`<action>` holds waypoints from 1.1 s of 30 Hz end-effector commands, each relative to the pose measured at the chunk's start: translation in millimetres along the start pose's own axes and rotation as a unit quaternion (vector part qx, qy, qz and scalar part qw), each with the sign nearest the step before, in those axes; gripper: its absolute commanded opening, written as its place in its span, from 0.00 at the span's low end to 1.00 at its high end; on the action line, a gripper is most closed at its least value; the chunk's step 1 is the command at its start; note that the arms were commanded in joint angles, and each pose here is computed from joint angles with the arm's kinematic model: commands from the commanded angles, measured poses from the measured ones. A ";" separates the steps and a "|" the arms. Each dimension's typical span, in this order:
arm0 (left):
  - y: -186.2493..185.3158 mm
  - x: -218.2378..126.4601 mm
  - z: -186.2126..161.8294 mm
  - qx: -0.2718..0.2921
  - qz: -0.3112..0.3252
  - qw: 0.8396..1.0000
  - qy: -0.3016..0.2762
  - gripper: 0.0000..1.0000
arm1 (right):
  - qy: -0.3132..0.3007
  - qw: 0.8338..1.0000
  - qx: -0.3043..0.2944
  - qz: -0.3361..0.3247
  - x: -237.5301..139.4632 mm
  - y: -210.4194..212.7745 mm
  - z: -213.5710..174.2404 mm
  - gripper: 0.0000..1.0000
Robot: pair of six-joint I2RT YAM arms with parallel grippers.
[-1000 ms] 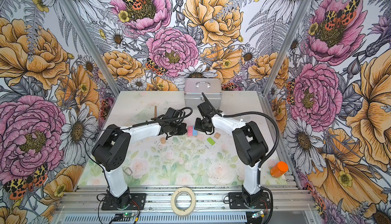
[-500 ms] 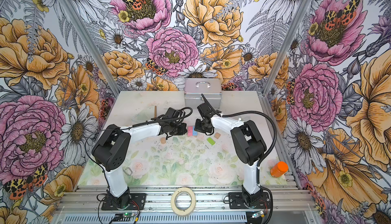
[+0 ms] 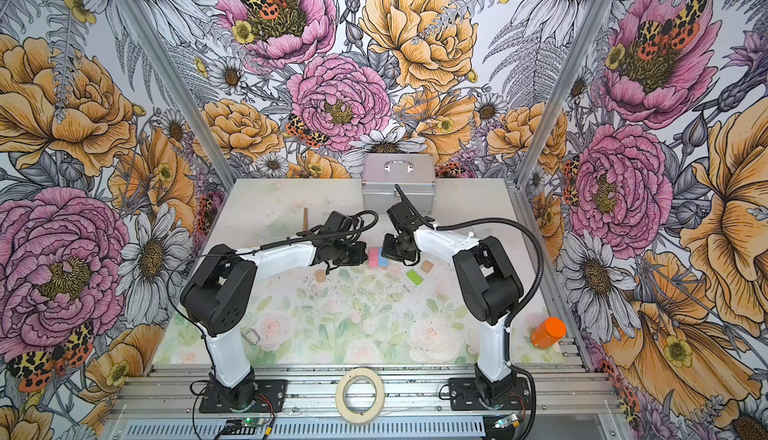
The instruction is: Build the wood block tower
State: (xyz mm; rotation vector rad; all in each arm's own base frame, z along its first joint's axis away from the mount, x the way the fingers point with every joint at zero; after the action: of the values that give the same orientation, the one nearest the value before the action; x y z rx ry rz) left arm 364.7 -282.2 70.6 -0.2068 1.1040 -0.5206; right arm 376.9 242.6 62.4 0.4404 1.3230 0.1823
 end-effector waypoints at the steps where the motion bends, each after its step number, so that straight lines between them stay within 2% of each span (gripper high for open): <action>1: -1.2 -3.6 10.1 0.008 -0.002 1.000 -0.012 0.00 | -0.019 1.000 -0.006 0.016 -5.4 15.6 9.9 0.00; 33: -2.2 -1.2 12.0 0.007 -0.006 1.000 -0.010 0.00 | -0.013 1.000 -0.007 0.015 -3.7 16.2 5.7 0.00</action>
State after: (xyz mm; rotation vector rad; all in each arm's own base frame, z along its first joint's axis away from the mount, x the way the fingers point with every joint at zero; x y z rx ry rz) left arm 365.3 -282.0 71.2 -0.2072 1.1045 -0.5193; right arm 378.2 248.6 67.3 0.4380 1.3126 0.1985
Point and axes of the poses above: each gripper's point midway between its finger pads, its own x axis out along the fingers, its own y axis along the line the jaws close on, z = x × y, the point moved 1 cm from there along -x, back along the fingers, and after that the axes turned 4 degrees about x, right-handed, at the moved point
